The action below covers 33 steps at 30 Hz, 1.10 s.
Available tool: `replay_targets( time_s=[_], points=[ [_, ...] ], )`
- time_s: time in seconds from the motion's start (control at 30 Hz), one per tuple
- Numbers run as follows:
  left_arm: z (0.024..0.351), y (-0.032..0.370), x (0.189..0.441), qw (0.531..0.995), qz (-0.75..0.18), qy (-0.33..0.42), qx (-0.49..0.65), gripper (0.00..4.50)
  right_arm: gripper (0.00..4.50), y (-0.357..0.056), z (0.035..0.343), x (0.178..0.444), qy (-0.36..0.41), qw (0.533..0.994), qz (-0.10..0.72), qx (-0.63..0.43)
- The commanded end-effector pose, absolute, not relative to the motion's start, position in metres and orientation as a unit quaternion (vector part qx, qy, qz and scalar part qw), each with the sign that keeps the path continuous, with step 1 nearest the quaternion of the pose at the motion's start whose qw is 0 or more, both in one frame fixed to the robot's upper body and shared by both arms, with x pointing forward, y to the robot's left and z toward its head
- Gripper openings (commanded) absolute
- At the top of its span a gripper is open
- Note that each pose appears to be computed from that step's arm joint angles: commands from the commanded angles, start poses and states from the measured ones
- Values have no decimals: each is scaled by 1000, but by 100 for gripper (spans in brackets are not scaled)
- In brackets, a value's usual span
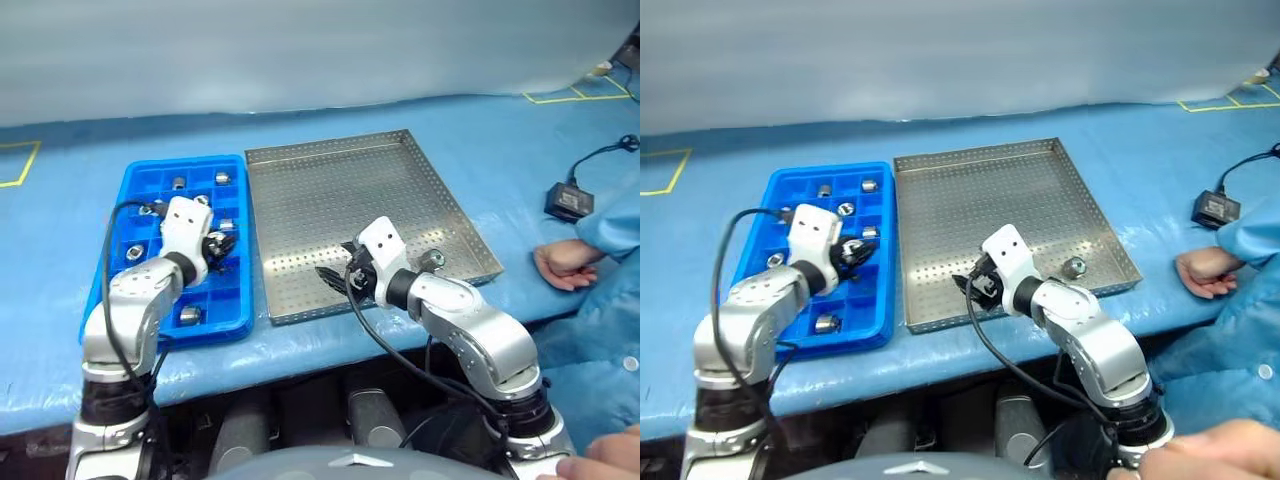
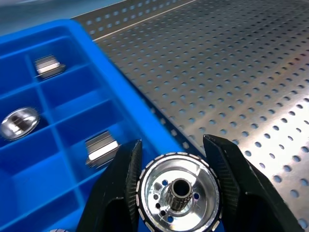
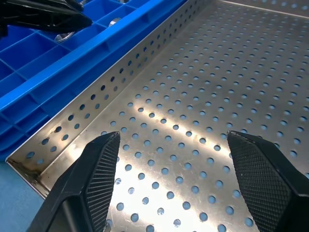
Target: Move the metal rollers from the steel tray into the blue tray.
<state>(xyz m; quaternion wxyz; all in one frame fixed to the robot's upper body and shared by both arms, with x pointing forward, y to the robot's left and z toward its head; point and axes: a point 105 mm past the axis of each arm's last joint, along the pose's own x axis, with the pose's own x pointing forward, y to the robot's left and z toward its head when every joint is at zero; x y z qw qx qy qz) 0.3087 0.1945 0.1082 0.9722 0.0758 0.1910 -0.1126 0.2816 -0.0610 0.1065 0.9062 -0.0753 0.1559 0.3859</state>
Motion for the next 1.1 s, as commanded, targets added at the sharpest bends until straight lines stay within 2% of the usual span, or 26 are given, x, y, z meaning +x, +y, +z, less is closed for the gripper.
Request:
replay_targets(
  time_s=[0.03, 0.33, 0.47, 0.53, 0.6, 0.67, 0.8, 1.1],
  points=[
    [120, 204, 301, 978, -79, 172, 81, 173, 372, -53, 117, 283, 129, 901, 406, -81],
    [117, 230, 296, 980, -15, 184, 80, 173, 372, -53, 117, 284, 128, 901, 406, -85],
    [106, 229, 297, 975, -19, 203, 85, 173, 372, -53, 117, 283, 127, 902, 403, -88],
    [101, 227, 297, 973, -22, 212, 87, 246, 372, -53, 118, 283, 126, 903, 402, -89],
    [100, 224, 298, 973, -29, 213, 85, 299, 372, -54, 118, 283, 124, 904, 399, -90],
    [108, 217, 302, 979, -41, 189, 69, 361, 372, -56, 118, 283, 124, 906, 395, -92],
    [128, 196, 307, 988, -95, 122, 5, 361, 372, -59, 118, 284, 126, 909, 386, -98],
    [104, 172, 316, 969, -150, 184, 67, 361, 372, -63, 119, 283, 123, 916, 369, -99]
  ],
)
